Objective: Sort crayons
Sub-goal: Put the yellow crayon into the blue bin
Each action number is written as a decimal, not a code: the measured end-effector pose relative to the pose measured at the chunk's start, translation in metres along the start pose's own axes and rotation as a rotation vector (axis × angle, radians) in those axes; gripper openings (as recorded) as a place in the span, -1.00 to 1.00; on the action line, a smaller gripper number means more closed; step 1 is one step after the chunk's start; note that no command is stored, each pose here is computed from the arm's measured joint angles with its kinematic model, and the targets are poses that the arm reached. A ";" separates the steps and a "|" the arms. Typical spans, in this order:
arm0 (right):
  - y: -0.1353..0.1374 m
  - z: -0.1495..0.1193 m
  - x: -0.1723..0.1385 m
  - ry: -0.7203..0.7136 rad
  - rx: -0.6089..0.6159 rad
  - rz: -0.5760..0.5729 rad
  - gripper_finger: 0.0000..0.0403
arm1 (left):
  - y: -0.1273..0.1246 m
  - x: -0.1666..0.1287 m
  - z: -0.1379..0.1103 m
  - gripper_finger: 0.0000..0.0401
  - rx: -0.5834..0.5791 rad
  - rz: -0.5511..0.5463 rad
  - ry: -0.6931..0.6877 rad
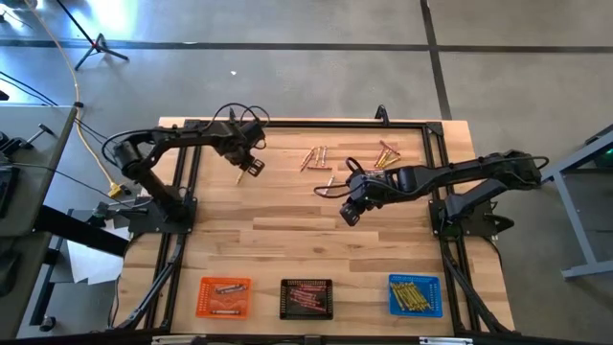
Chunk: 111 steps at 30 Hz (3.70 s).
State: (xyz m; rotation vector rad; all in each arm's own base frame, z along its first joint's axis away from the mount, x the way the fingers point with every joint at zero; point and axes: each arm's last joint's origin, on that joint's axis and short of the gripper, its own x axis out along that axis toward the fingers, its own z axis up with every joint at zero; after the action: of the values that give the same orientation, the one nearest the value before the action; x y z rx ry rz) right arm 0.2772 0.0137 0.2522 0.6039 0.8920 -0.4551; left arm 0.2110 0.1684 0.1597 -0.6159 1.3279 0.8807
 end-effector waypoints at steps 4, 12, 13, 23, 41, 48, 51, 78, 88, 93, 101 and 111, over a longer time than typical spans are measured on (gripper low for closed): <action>0.000 0.000 0.000 0.000 0.000 0.000 -0.56 | -0.001 0.010 0.001 -0.50 0.012 0.000 0.042; 0.000 0.000 0.000 0.001 0.000 0.000 -0.56 | -0.004 0.023 0.001 -0.50 0.012 -0.018 0.100; 0.000 0.000 0.000 0.001 0.000 0.000 -0.56 | -0.004 0.024 0.001 -0.50 0.011 -0.026 0.106; 0.000 -0.001 0.000 0.015 0.006 0.013 -0.56 | 0.001 0.028 0.001 -0.95 -0.043 -0.075 0.147; 0.007 0.013 -0.001 -0.206 0.112 0.007 -0.56 | -0.044 -0.083 -0.012 -1.00 -0.014 -0.526 -0.339; 0.024 0.033 0.000 -0.436 0.089 0.133 -0.41 | -0.089 -0.136 -0.019 -1.00 -0.069 -0.789 -0.711; 0.029 0.037 0.003 -0.480 0.058 0.161 -0.29 | -0.097 -0.143 -0.022 -1.00 -0.103 -0.816 -0.776; 0.043 0.051 0.016 -0.602 0.235 0.327 -0.03 | -0.135 -0.163 -0.059 -1.00 -0.176 -0.905 -0.845; 0.048 0.052 0.023 -0.599 0.225 0.379 -0.13 | -0.141 -0.155 -0.056 -1.00 -0.170 -0.882 -0.830; 0.048 0.050 0.029 -0.575 0.221 0.384 -0.32 | -0.150 -0.145 -0.053 -1.00 -0.142 -0.896 -0.797; 0.047 0.049 0.031 -0.551 0.231 0.377 -0.74 | -0.151 -0.144 -0.052 -1.00 -0.123 -0.890 -0.810; 0.041 0.045 0.030 -0.456 0.206 0.360 -0.95 | -0.152 -0.144 -0.053 -0.91 -0.013 -0.901 -0.810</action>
State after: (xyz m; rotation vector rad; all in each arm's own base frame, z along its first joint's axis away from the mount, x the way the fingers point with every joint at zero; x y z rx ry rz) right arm 0.3447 0.0111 0.2616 0.7924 0.2933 -0.3387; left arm 0.3057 0.0141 0.2777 -0.6722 0.2343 0.3044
